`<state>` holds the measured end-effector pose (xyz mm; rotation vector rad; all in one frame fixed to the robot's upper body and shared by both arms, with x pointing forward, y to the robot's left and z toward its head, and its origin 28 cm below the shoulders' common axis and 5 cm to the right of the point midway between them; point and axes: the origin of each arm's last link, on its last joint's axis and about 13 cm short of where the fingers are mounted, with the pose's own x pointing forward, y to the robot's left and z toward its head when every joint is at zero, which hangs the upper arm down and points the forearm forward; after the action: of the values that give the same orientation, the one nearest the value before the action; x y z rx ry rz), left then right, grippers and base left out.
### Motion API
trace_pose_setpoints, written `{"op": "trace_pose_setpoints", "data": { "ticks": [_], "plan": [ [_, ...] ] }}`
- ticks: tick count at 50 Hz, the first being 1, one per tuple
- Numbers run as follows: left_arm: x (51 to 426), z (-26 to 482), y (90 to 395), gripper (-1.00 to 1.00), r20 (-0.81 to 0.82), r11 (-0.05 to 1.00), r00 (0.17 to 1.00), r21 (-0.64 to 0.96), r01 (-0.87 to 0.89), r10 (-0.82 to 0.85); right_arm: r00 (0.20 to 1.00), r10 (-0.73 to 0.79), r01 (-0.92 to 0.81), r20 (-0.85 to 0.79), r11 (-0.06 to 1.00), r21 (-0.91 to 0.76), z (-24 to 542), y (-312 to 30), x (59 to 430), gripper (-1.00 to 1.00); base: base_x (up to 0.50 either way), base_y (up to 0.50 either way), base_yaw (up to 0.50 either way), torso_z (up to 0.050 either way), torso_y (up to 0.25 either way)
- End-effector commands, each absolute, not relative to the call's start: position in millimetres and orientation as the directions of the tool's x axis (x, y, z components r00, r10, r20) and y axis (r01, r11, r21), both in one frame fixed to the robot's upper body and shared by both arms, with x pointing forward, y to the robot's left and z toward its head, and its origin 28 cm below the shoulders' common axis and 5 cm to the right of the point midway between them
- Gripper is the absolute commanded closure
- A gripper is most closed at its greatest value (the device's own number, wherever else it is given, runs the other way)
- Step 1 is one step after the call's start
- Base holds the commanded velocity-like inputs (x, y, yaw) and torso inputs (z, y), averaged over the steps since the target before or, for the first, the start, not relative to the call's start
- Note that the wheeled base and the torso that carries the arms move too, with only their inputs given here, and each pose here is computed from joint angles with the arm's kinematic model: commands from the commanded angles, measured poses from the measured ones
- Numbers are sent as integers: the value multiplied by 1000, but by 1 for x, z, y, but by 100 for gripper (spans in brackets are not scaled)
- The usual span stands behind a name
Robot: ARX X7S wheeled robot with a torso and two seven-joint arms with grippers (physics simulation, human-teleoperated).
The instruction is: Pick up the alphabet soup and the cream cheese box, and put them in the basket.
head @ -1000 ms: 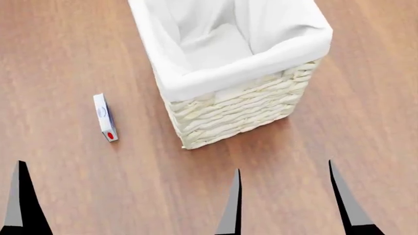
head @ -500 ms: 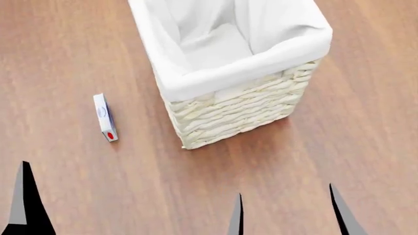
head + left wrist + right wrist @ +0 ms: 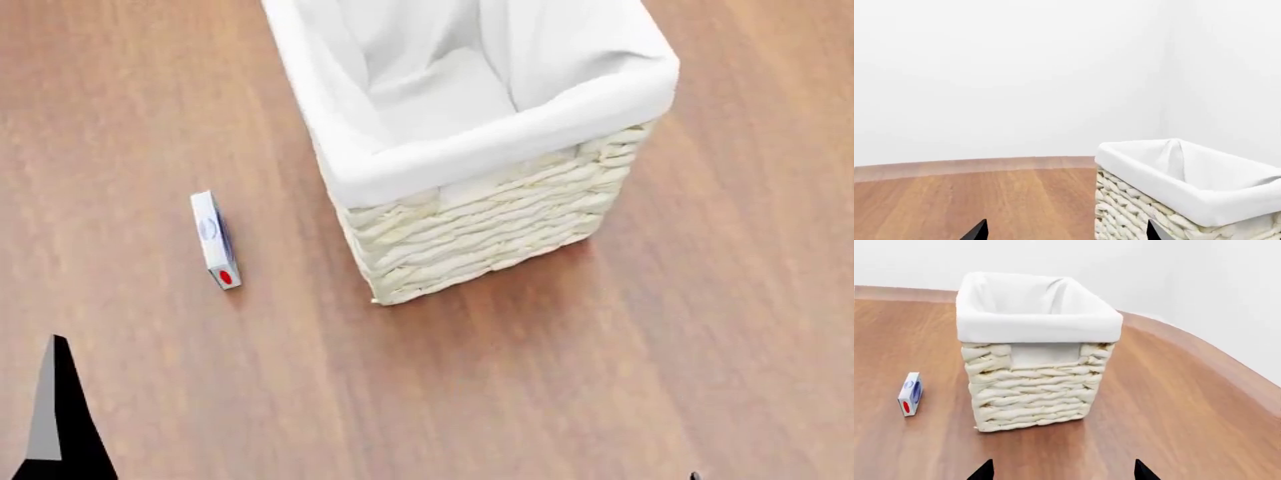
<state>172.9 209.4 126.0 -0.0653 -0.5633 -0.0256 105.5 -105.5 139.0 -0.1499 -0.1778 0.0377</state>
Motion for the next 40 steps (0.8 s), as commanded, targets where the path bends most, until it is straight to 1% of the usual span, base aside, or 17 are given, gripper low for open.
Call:
{"op": "trace_pose_setpoints", "data": {
  "ticks": [1,22,34,40],
  "plan": [
    [173,125,209,-100,533,997,846,-60,47,-7,998,33,-24,58,989,-148,130,-108,96,-100,0,0,0,0,0],
    [174,123,208,-100,527,997,850,-58,49,-12,999,7,-13,-46,990,-141,117,-111,87,-100,0,0,0,0,0],
    [175,122,209,-100,524,997,851,-65,50,-9,994,-36,24,-108,993,-115,107,-114,87,-100,0,0,0,0,0],
    [174,123,209,-100,525,996,851,-67,51,-8,992,-31,17,-120,993,-119,105,-113,87,-100,0,0,0,0,0]
  ]
}}
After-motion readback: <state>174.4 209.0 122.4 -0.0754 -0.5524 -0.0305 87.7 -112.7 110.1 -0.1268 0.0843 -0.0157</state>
